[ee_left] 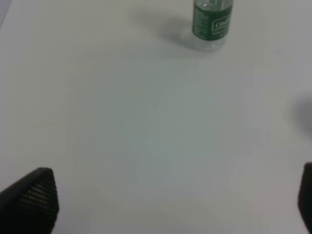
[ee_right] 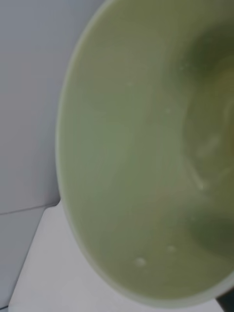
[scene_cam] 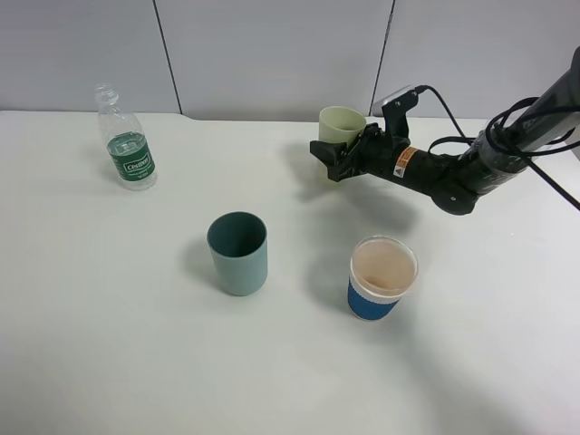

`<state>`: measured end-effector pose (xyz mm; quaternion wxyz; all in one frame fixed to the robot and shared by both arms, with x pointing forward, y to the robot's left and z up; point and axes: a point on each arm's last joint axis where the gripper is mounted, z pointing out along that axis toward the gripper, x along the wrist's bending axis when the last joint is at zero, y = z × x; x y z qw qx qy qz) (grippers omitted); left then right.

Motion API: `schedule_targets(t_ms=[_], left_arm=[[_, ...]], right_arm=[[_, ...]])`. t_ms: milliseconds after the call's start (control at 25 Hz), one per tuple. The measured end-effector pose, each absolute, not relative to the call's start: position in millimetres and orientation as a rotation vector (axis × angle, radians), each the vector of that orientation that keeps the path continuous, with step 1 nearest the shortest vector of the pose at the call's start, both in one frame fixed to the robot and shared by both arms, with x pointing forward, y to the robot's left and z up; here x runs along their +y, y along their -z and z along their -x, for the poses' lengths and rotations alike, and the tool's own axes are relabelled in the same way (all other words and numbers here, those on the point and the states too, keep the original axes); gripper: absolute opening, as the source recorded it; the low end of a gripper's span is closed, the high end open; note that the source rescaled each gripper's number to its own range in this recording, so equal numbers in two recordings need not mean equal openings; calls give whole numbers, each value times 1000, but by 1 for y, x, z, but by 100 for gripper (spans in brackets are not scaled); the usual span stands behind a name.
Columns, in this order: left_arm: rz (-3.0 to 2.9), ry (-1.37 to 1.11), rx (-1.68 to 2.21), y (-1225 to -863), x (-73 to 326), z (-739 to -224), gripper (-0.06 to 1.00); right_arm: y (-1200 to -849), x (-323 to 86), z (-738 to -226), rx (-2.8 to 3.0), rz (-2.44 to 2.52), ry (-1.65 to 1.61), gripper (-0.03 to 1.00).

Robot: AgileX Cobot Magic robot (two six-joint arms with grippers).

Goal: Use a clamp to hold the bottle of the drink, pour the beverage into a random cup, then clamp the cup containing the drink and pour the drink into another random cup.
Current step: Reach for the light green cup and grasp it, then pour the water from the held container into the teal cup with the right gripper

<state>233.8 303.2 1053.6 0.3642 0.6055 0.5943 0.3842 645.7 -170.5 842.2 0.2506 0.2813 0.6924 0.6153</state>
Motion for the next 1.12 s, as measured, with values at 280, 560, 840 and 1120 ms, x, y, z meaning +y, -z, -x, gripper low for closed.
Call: schedule_targets(t_ms=[280,560,840,1120], left_arm=[[-1558,-988,1529,-1054,303,-234,100],[-1558,-988,1529,-1054,303,-234,100],[-1558,-988,1529,-1054,303,-234,100],[-1558,-988,1529,-1054,303,-234,100]], right_arm=[[-854,-159,-641,1980,-676,-1639,0],[-894,-131,-632,1959,-550,-1682,0],[-920,-94,-623,1984,-330,-1696,0],[-941,-47,-609,2009,-10,-1707,0]])
